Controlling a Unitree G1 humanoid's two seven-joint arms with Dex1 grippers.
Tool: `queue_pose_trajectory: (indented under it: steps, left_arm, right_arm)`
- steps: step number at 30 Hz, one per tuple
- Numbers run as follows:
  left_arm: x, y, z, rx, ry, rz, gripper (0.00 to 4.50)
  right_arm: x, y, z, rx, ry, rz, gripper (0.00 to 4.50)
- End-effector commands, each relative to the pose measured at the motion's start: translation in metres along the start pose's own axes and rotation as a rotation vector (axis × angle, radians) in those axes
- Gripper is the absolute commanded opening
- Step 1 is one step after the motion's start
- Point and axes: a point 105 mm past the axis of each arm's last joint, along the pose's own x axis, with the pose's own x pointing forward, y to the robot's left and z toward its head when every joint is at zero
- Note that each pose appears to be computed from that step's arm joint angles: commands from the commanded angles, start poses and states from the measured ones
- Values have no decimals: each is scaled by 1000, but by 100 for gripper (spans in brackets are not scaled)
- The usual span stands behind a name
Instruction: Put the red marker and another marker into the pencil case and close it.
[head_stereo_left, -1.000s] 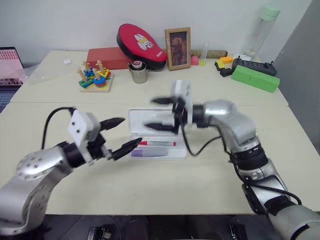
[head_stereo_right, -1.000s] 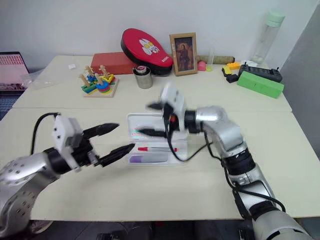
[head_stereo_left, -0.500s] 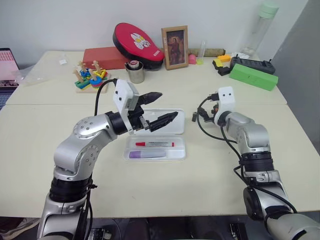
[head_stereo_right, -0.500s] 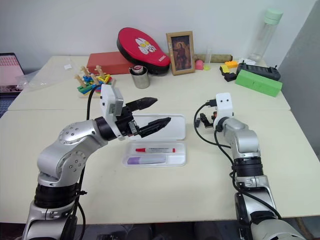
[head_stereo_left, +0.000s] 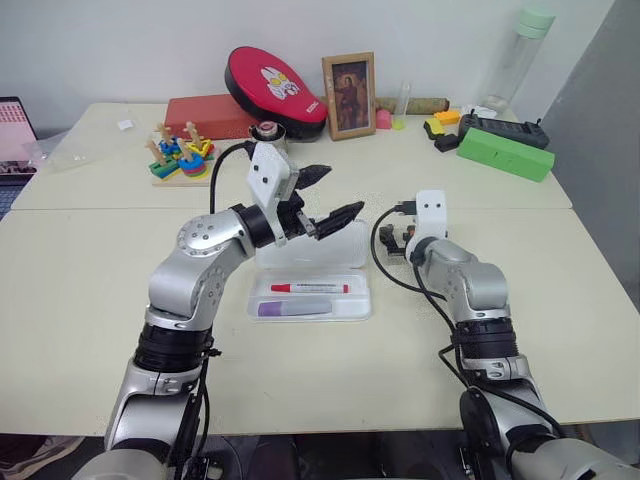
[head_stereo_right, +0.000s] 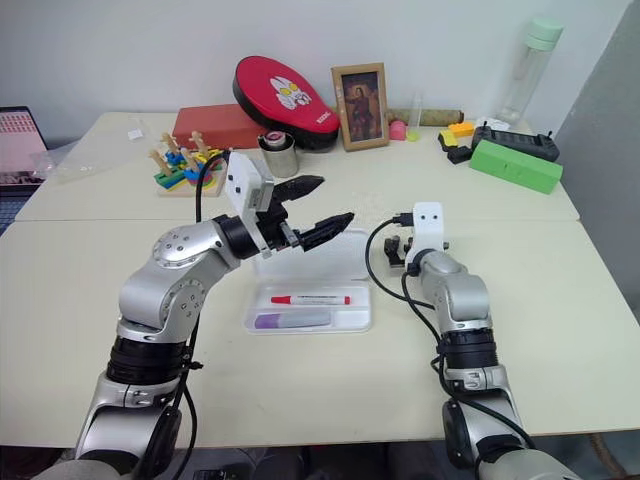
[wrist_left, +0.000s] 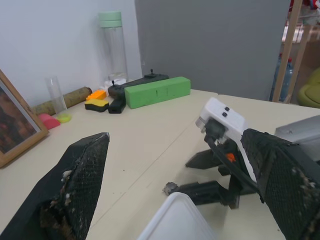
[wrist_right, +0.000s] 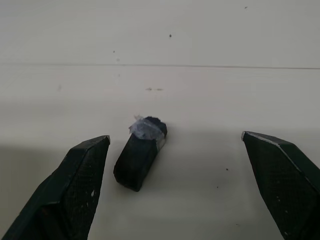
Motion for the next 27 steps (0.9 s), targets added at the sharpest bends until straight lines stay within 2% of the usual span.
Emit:
queue_pose_trajectory:
  steps: [1,8,12,15,17,19,22,24,27]
  left_arm:
    - [5,0,12,54,-41,2,450]
    - [6,3,15,69,-39,14,450]
    - [5,4,15,69,-40,21,450]
    - [5,3,15,68,-41,24,450]
    - [5,4,14,65,-42,30,450]
    - [5,4,14,61,-44,35,450]
    - [-2,5,12,60,-34,52,450]
    - [-21,7,13,51,-26,70,450]
    - [-43,-5,12,28,-15,27,450]
  right_arm:
    - [2,3,1,-20,-16,-16,392]
    - [4,1,-4,-58,-13,-42,208]
    - [4,-1,-2,-66,-28,-55,130]
    - [4,-3,0,-69,-40,-61,49]
    - [3,-6,5,-71,-60,-68,28]
    - [3,-8,8,-73,-71,-71,28]
    - [-3,-10,41,-75,-209,-17,28]
    - [-23,4,83,-160,-384,204,27]
    - [-52,20,97,-252,-445,498,27]
